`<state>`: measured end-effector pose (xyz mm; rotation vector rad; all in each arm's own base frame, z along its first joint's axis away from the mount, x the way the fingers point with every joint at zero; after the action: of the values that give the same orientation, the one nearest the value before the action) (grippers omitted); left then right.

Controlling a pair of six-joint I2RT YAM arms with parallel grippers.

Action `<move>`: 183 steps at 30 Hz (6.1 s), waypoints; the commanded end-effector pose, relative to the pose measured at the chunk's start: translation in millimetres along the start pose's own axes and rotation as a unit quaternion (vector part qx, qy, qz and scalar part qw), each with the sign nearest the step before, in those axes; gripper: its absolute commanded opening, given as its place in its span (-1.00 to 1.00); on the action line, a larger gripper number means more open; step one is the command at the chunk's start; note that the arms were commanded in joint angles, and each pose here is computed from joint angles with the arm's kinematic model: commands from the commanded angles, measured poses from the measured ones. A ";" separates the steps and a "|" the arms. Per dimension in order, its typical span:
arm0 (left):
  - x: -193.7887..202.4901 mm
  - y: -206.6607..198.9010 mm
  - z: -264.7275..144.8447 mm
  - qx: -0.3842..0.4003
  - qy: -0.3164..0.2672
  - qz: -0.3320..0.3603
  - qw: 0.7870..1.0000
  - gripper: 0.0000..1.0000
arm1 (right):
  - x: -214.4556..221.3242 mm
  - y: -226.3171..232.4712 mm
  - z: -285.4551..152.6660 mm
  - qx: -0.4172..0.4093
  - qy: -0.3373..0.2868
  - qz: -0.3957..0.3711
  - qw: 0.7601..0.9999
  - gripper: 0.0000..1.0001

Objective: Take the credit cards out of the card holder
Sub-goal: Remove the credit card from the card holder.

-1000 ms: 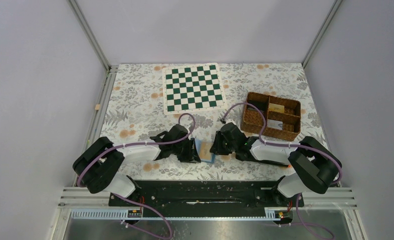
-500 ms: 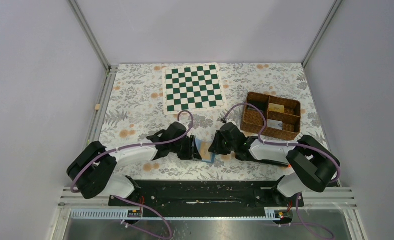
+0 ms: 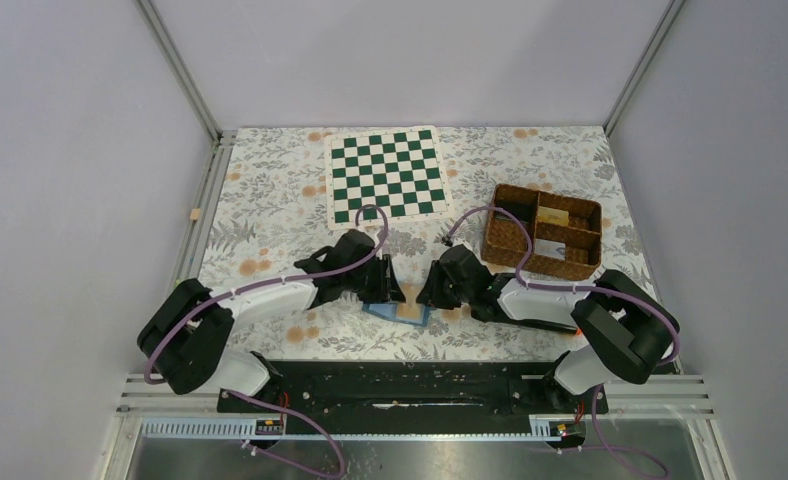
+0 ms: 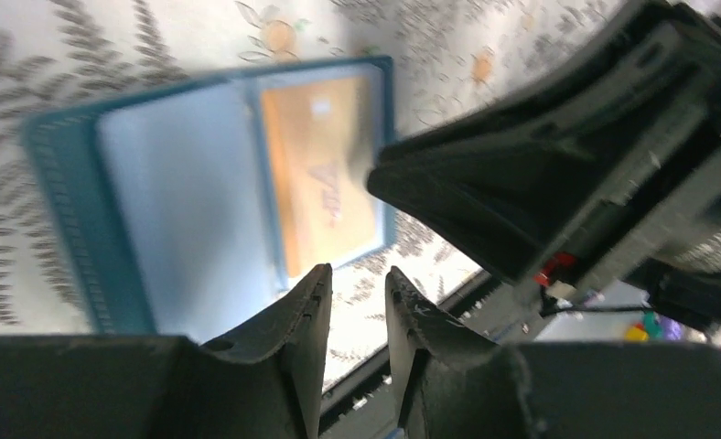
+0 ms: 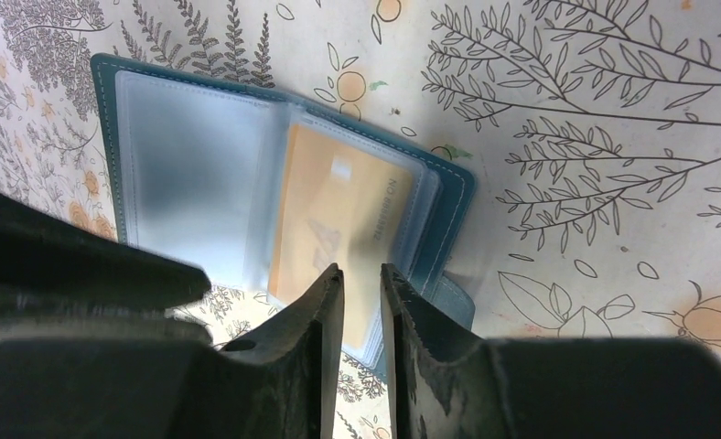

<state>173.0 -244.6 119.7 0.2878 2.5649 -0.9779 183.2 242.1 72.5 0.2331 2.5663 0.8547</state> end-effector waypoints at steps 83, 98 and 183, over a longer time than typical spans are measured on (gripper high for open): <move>4.6 44.0 -17.4 -0.091 -0.032 0.005 0.995 -0.42 | 2.0 46.0 -2.4 -0.202 0.036 0.092 0.974 -0.53; 15.0 65.6 -15.6 -0.119 -0.022 -0.018 0.993 -0.49 | -4.0 61.6 -1.8 -0.222 0.043 0.086 0.970 -0.50; 16.6 63.8 -8.8 -0.083 -0.005 -0.029 0.996 -0.64 | 8.8 66.2 14.7 -0.191 0.089 0.055 0.976 -0.43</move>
<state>175.5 -192.2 76.9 0.1755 2.6588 -0.7786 188.8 296.3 86.8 0.2508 2.5330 1.3365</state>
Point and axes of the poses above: each gripper's point midway between its finger pads, its own z axis out along the fingers, its own y axis along the line the jaws close on, x = y × z, the point moved 7 cm from there along -z, back along the fingers, and after that the axes turned 8 degrees about z, right-handed, at the moved point
